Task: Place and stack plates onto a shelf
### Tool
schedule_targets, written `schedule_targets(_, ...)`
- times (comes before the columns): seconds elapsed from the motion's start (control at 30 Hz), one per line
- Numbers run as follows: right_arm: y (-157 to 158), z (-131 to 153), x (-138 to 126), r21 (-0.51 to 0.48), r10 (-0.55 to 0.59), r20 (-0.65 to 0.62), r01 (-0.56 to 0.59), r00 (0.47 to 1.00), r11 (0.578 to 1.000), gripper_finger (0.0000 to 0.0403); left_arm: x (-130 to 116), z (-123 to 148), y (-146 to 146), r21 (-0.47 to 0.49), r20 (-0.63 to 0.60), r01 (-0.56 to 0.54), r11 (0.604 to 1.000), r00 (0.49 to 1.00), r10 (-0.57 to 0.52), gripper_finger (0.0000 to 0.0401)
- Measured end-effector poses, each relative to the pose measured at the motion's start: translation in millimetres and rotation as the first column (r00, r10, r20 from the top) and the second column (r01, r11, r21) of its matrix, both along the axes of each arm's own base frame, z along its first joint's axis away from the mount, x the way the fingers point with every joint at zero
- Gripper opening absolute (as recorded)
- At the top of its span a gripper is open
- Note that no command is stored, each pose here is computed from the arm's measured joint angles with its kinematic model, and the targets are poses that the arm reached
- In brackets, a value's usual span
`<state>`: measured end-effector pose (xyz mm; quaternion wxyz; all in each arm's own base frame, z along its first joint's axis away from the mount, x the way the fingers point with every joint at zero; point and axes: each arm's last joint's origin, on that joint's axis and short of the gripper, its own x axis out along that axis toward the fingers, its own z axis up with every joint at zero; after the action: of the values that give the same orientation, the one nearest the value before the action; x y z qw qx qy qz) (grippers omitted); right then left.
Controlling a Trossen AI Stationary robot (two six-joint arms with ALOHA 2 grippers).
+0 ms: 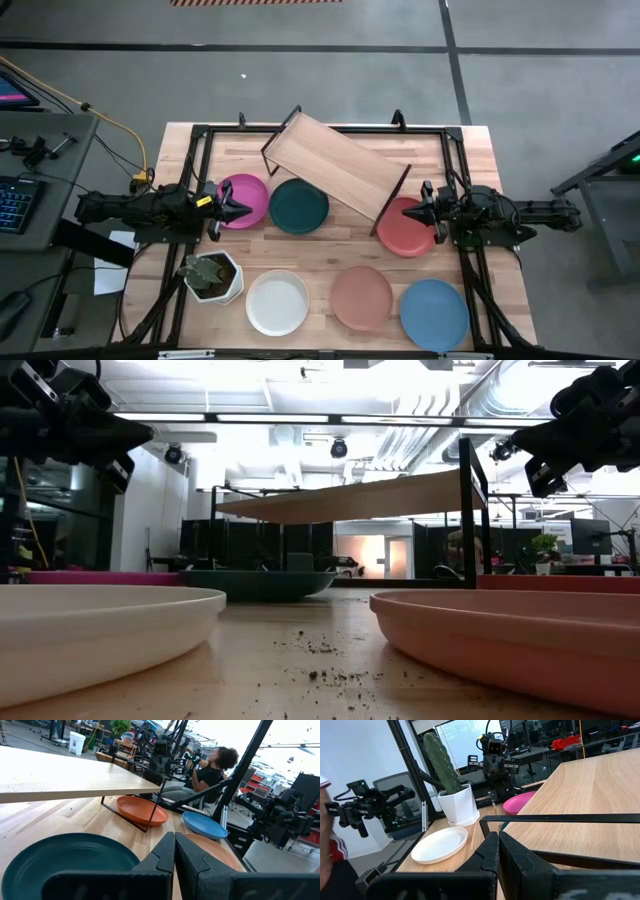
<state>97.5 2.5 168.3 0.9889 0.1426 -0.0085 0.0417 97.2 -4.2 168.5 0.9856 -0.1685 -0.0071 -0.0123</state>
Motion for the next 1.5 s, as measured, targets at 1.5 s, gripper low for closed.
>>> schedule_targets(1.5,9,166,-16,0.443,0.094,0.208,-0.180,0.974,0.878,0.0000,0,0,0,0.000,0.000,0.000,1.000,1.000,0.000,0.0000)
